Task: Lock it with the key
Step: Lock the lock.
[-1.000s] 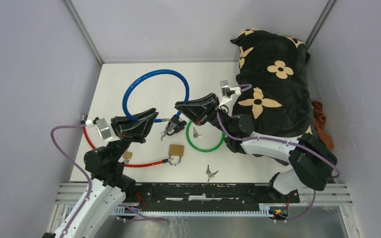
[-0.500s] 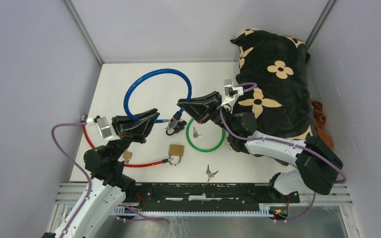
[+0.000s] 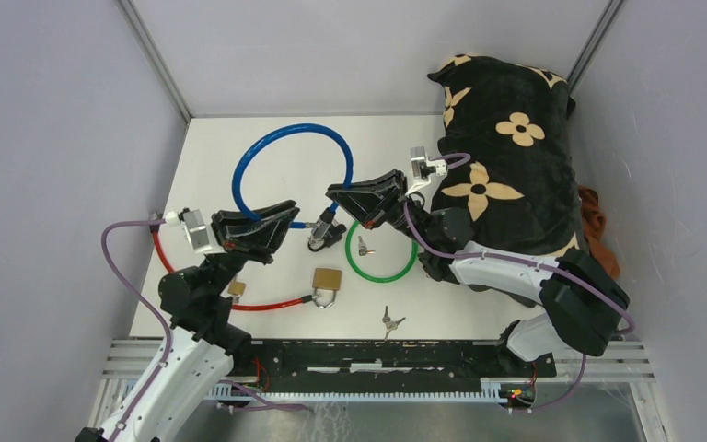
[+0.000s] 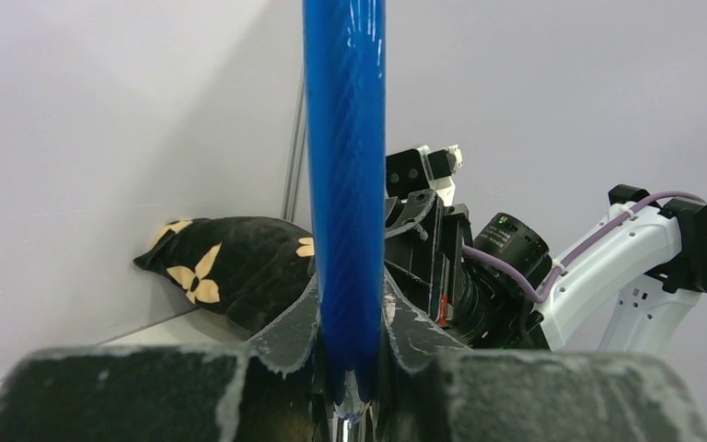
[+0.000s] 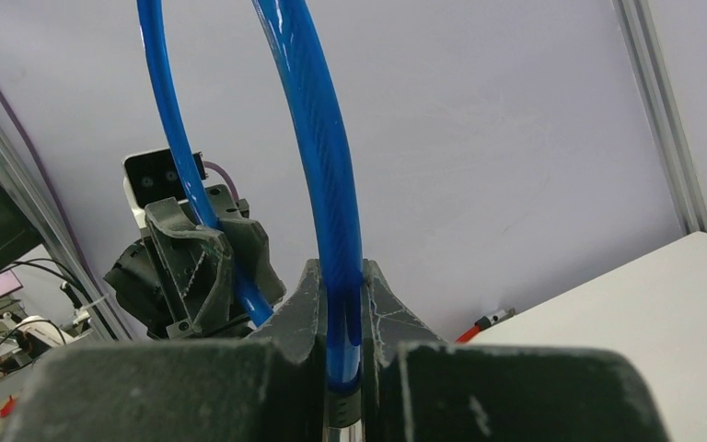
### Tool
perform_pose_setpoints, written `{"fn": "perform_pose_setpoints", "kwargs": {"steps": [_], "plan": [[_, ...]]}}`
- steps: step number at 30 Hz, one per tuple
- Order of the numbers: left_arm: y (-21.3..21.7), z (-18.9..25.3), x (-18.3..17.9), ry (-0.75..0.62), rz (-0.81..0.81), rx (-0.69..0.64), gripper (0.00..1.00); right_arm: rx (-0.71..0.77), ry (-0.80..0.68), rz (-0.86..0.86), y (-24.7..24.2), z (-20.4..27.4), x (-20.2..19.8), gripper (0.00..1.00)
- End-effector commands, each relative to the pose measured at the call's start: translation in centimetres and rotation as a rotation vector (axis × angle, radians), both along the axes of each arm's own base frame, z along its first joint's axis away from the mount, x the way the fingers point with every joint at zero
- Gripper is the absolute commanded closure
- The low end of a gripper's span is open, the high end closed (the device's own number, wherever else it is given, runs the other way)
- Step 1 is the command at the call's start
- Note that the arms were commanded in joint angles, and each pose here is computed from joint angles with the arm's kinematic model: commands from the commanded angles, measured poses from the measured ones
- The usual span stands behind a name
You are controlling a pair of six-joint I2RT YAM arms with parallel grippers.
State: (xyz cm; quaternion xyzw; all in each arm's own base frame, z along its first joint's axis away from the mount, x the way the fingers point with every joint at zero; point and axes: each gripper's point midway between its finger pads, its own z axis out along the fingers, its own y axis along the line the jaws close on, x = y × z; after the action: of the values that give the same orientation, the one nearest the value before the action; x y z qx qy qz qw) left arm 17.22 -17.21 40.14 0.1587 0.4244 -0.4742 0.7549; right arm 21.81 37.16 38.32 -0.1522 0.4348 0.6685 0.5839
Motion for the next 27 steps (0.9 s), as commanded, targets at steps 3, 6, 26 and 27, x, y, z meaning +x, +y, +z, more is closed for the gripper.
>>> {"fn": "perform_pose_setpoints", "kwargs": {"steps": [3, 6, 26, 27], "plan": [[0.5, 1.9, -0.5, -0.038, -0.006, -0.067, 0.98, 0.128, -0.064, 0.04, -0.7, 4.1, -1.3, 1.0], [0.4, 1.0, 0.0, -0.03, 0.008, -0.046, 0.98, 0.159, -0.061, 0.044, -1.0, 4.6, -1.5, 1.0], [-0.1, 0.0, 2.5, -0.054, 0.098, -0.003, 0.98, 0.416, 0.05, 0.139, -1.6, 6.6, -1.7, 1.0], [-0.3, 0.0, 2.8, -0.052, 0.102, -0.001, 0.98, 0.432, 0.065, 0.145, -1.5, 6.6, -1.6, 1.0]]}}
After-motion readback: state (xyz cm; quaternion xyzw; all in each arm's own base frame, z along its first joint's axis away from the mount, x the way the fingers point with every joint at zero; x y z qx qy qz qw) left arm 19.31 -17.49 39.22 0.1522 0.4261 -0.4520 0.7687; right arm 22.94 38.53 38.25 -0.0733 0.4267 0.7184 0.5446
